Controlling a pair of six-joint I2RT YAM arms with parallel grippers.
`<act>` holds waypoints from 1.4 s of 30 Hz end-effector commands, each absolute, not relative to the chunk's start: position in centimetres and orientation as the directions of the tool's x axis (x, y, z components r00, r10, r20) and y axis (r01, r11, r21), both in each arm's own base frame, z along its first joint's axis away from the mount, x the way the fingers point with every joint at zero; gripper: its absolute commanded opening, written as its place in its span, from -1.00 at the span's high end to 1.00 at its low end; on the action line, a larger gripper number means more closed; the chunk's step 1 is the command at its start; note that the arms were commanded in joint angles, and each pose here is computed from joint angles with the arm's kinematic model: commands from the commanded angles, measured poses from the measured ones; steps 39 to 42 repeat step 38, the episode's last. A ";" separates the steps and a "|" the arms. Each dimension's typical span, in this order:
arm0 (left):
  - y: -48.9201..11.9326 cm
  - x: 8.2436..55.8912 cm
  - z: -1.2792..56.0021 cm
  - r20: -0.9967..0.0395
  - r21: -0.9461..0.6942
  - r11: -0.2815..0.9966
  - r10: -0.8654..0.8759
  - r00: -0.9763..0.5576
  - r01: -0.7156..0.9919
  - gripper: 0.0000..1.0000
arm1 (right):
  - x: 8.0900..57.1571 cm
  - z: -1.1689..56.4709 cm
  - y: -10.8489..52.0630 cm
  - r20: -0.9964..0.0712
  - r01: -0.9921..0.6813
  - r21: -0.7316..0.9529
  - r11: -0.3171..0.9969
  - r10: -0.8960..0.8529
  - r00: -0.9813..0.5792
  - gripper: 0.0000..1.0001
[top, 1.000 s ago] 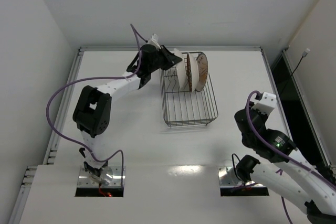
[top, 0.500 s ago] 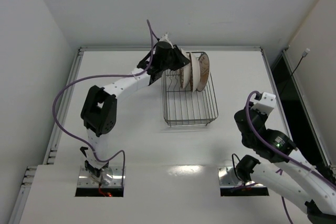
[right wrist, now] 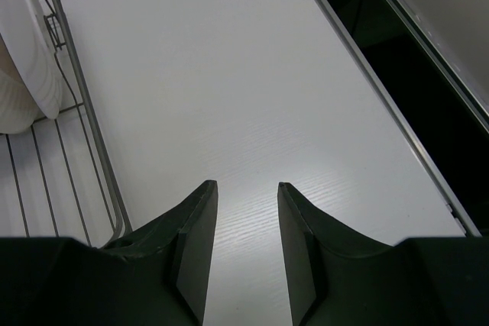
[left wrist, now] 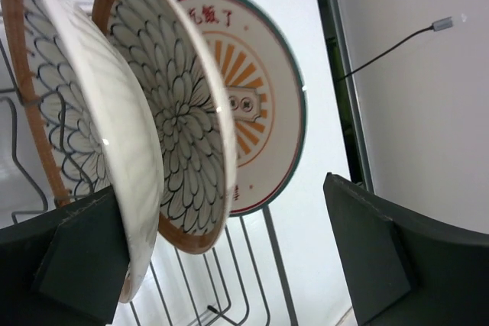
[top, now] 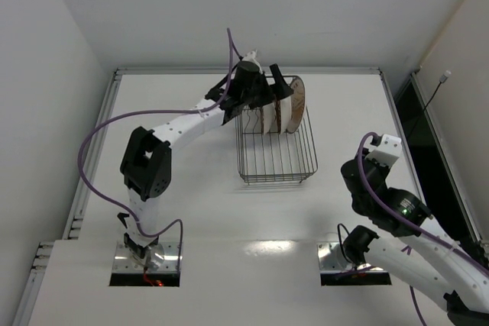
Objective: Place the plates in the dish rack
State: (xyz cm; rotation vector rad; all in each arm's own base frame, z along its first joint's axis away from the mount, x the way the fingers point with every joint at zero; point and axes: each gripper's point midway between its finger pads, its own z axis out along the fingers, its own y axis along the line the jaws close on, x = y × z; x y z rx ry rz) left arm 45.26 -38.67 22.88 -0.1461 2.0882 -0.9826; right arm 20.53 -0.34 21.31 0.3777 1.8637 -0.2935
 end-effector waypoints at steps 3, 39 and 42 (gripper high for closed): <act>-38.7 44.7 30.5 -0.693 -0.679 0.654 -0.420 -0.586 0.334 -1.00 | 20.8 21.8 -0.2 -0.955 0.413 0.012 0.911 0.133 -0.266 0.29; -9.4 29.7 27.1 -0.956 -0.060 0.996 -0.076 -0.284 -0.065 -1.00 | 22.3 27.2 5.7 -0.911 0.086 -0.047 0.995 -0.007 -0.413 -1.00; -9.4 29.7 27.1 -0.956 -0.060 0.996 -0.076 -0.284 -0.065 -1.00 | 22.3 27.2 5.7 -0.911 0.086 -0.047 0.995 -0.007 -0.413 -1.00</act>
